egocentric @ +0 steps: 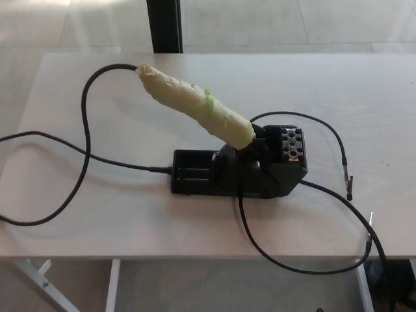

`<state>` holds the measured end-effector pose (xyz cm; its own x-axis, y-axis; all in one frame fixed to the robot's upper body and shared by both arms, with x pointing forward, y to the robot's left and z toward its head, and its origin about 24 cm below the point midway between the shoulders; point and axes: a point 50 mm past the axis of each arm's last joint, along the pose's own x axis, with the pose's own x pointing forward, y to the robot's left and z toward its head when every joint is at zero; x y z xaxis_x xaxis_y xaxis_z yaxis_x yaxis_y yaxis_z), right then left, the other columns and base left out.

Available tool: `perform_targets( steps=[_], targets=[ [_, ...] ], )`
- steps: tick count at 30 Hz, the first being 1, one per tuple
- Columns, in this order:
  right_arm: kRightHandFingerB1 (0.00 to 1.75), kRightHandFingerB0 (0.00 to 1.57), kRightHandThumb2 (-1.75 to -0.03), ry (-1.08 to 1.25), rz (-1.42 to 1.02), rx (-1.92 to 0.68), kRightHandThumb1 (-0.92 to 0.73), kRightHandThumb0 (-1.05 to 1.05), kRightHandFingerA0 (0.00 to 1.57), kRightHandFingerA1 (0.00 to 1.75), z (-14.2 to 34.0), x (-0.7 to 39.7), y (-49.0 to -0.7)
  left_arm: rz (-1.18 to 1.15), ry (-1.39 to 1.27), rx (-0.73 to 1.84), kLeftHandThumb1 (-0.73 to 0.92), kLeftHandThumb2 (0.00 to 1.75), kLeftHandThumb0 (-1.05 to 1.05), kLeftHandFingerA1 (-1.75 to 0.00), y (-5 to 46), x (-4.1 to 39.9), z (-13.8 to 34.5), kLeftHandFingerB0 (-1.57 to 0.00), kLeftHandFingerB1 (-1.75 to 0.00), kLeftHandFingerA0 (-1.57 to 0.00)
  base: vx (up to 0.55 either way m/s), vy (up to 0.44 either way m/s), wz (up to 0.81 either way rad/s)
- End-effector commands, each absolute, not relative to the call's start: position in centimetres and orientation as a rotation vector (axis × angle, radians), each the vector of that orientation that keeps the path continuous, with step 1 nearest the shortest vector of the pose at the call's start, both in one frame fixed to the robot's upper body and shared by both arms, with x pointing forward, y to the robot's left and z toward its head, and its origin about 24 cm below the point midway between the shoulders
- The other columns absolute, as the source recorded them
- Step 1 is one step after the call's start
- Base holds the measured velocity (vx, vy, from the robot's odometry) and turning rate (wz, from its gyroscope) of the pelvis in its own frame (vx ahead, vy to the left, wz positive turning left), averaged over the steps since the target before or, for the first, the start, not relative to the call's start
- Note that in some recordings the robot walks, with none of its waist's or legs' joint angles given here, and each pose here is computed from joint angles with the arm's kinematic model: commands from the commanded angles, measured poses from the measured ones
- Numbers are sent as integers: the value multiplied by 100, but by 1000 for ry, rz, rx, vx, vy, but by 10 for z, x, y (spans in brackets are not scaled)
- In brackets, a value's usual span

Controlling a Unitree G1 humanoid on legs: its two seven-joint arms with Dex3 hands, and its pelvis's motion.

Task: Use the left hand of the robot to grab the soldering gun kept on the middle of the table and pull it out of its base and keep it on the left side of the base

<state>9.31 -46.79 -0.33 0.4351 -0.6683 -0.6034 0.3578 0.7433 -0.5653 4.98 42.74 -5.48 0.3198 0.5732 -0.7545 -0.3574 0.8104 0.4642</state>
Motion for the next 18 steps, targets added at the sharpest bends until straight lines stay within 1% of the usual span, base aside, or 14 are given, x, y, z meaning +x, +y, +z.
perform_targets(
  steps=[1,2,6,7,8,9,10,11,12,13,14,15,17,18],
  targets=[
    [32,26,-112,880,-650,-352,-23,-105,34,54,4,93,-473,841,728,202,80,65,-51,-146,444,99,-15,-25,-34,-45,0,0,0],
    [31,26,-115,884,-649,-353,-20,-105,35,54,4,93,-473,908,499,209,77,63,-46,-45,448,127,10,-25,-31,-23,0,0,0],
    [31,26,-113,886,-653,-352,-22,-105,35,54,3,92,-473,955,178,230,77,64,-43,-36,450,173,63,-33,-31,-30,0,0,0],
    [31,26,-111,886,-652,-352,-24,-105,34,54,3,92,-473,935,100,230,75,62,-50,-59,447,186,82,-29,-49,-28,0,0,0],
    [31,26,-112,887,-649,-351,-23,-105,35,54,4,92,-473,895,-44,277,74,62,-62,-71,435,213,131,-24,-57,-26,0,0,0],
    [30,26,-113,888,-650,-349,-22,-105,37,54,4,92,-473,884,-91,291,74,62,-59,-80,429,222,149,-29,-62,-33,0,0,0],
    [31,26,-113,890,-653,-350,-22,-105,37,54,4,91,-473,846,-168,274,73,62,-61,-84,417,234,176,-23,-63,-27,0,0,0],
    [31,26,-113,891,-653,-353,-22,-105,37,54,4,91,-474,817,-200,263,73,62,-61,-84,409,239,190,-23,-63,-27,0,0,0],
    [31,25,-112,892,-650,-355,-23,-105,35,53,4,91,-474,749,-270,245,55,98,-64,-74,395,246,217,-27,-66,-27,0,0,0],
    [31,25,-112,888,-646,-353,-23,-105,35,54,5,92,-474,732,-314,289,55,99,-56,-72,385,254,238,-25,-62,-32,0,0,0],
    [31,25,-112,887,-643,-357,-23,-105,36,54,6,92,-474,688,-356,328,77,62,-48,-78,373,260,256,-28,-59,-21,0,0,0],
    [31,25,-113,889,-643,-355,-22,-105,34,53,6,92,-474,636,-435,367,77,61,-40,-65,356,268,276,-25,-49,-19,0,0,0],
    [31,26,-113,887,-646,-350,-22,-105,38,53,6,92,-474,572,-508,415,76,62,-36,-63,337,281,297,-24,-49,-20,0,0,0],
    [32,25,-113,888,-646,-354,-22,-105,37,54,7,91,-475,539,-533,436,63,84,-38,-63,327,289,303,-24,-54,-24,0,0,0]
  ],
)
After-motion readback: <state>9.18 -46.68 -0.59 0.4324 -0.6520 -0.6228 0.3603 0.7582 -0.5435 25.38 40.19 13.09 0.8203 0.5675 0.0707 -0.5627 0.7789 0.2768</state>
